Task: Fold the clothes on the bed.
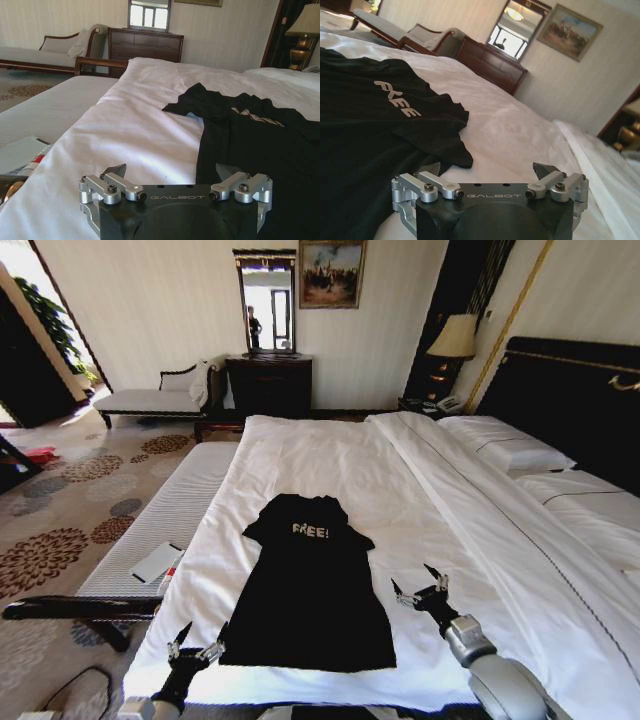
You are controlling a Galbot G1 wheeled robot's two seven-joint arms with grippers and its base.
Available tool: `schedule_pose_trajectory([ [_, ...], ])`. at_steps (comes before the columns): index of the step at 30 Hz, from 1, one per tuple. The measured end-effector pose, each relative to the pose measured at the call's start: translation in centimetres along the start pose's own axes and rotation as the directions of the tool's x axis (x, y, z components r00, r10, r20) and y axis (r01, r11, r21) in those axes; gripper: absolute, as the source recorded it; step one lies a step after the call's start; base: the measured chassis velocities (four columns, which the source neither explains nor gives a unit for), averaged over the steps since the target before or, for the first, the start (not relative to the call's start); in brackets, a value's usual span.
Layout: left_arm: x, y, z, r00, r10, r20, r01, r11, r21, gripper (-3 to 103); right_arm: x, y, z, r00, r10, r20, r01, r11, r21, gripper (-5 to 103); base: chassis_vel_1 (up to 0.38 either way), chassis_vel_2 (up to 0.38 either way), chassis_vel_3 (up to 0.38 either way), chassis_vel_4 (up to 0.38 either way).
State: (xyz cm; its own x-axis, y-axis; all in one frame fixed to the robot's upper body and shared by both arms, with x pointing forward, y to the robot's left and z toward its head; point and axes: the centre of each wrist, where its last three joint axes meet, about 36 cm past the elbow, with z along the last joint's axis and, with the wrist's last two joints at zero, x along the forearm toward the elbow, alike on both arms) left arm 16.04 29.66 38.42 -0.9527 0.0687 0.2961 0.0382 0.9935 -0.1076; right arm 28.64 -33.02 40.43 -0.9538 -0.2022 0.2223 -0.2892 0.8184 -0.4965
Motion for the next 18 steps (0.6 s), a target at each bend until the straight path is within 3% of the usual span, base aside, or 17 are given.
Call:
schedule_pose_trajectory([
  [7, -1.1, -1.6, -1.4, 0.998, 0.051, 0.027, -0.05, 0.998, -0.044, 100, -4.9, -1.2, 0.3, 0.992, -0.067, 0.106, 0.056, 0.992, 0.11, 100, 0.0, 0.0, 0.0, 0.0],
  [18, -2.2, -2.5, -2.4, 0.998, 0.06, 0.022, -0.059, 0.997, -0.047, 100, -9.5, 1.9, -0.2, 0.971, -0.191, 0.144, 0.174, 0.977, 0.12, 100, 0.0, 0.0, 0.0, 0.0],
])
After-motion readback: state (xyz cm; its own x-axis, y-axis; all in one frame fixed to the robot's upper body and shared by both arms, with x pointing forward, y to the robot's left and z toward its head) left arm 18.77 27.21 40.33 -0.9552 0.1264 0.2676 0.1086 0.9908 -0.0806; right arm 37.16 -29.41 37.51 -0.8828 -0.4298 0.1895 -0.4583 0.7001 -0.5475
